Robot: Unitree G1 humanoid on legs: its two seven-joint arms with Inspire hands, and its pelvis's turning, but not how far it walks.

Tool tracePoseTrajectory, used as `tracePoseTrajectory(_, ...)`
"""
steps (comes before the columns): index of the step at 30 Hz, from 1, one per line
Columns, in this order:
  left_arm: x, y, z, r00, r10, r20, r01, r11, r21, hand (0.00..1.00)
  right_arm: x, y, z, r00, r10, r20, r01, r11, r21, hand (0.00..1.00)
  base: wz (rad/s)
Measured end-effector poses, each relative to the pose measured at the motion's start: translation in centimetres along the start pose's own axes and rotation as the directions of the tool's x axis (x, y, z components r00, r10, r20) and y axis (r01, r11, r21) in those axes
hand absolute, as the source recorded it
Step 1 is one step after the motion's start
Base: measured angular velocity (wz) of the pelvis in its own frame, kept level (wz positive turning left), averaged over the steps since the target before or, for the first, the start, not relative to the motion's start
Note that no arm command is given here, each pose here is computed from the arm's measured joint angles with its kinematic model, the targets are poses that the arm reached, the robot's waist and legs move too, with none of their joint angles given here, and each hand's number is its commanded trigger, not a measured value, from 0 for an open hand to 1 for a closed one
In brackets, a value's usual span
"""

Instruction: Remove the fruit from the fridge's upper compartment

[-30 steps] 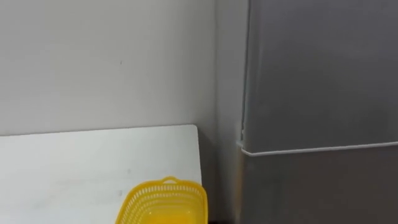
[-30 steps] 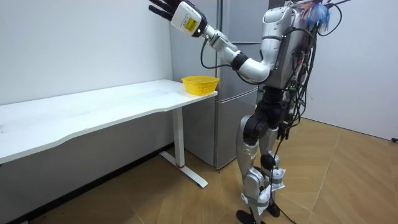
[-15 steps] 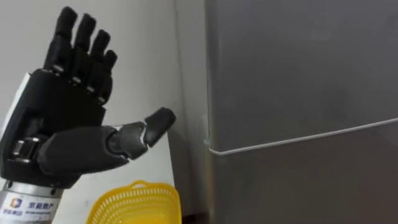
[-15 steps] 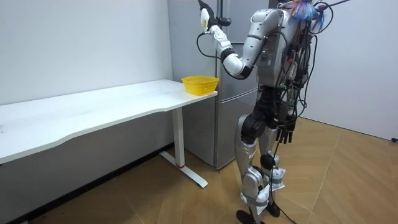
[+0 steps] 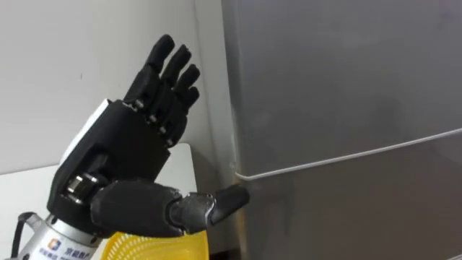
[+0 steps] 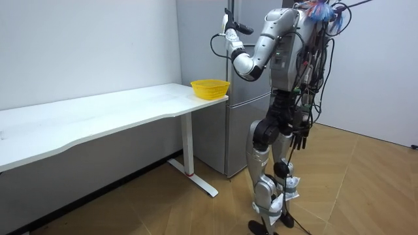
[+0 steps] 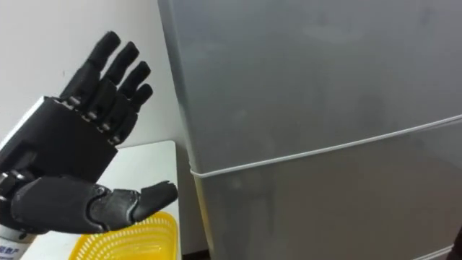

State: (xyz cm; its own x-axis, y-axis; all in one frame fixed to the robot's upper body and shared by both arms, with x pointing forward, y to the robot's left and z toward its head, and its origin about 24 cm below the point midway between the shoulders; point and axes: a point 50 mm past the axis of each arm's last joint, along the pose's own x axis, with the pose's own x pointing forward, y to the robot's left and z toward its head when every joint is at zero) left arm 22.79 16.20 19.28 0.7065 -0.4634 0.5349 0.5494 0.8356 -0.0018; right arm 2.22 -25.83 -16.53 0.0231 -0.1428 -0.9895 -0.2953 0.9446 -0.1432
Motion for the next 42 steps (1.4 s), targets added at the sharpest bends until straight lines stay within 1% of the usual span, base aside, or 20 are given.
tracePoseTrajectory(8, 0.0, -0.4, -0.3, 0.999, -0.045, -0.021, 0.045, 0.999, -0.010, 0.00, 0.0, 0.0, -0.4, 1.000, -0.014, -0.024, 0.014, 1.000, 0.005, 0.00, 0.00)
tracePoseTrajectory(17, 0.2, -0.9, -0.7, 0.997, -0.068, -0.032, 0.067, 0.997, -0.028, 0.00, 0.0, -0.1, -0.1, 0.999, -0.026, -0.021, 0.026, 1.000, 0.005, 0.00, 0.00)
tracePoseTrajectory(25, 0.2, -0.9, -0.8, 0.997, -0.074, -0.035, 0.073, 0.997, -0.029, 0.00, 0.0, -0.1, 0.1, 1.000, -0.024, -0.019, 0.024, 1.000, 0.009, 0.00, 0.00)
tracePoseTrajectory(31, 0.1, -0.7, -1.6, 0.994, -0.082, -0.072, 0.078, 0.996, -0.047, 0.00, 0.0, -0.1, 0.1, 1.000, -0.024, -0.016, 0.024, 0.999, 0.034, 0.00, 0.00)
tracePoseTrajectory(38, 0.0, -0.8, -1.7, 0.992, -0.096, -0.080, 0.093, 0.994, -0.049, 0.00, 0.0, -0.1, 0.2, 0.999, -0.028, -0.016, 0.028, 0.999, 0.017, 0.00, 0.00)
tracePoseTrajectory(42, 0.0, -0.8, -1.8, 0.991, -0.103, -0.089, 0.101, 0.995, -0.028, 0.01, 0.0, -0.1, 0.2, 1.000, -0.024, -0.016, 0.024, 1.000, 0.017, 0.00, 0.00)
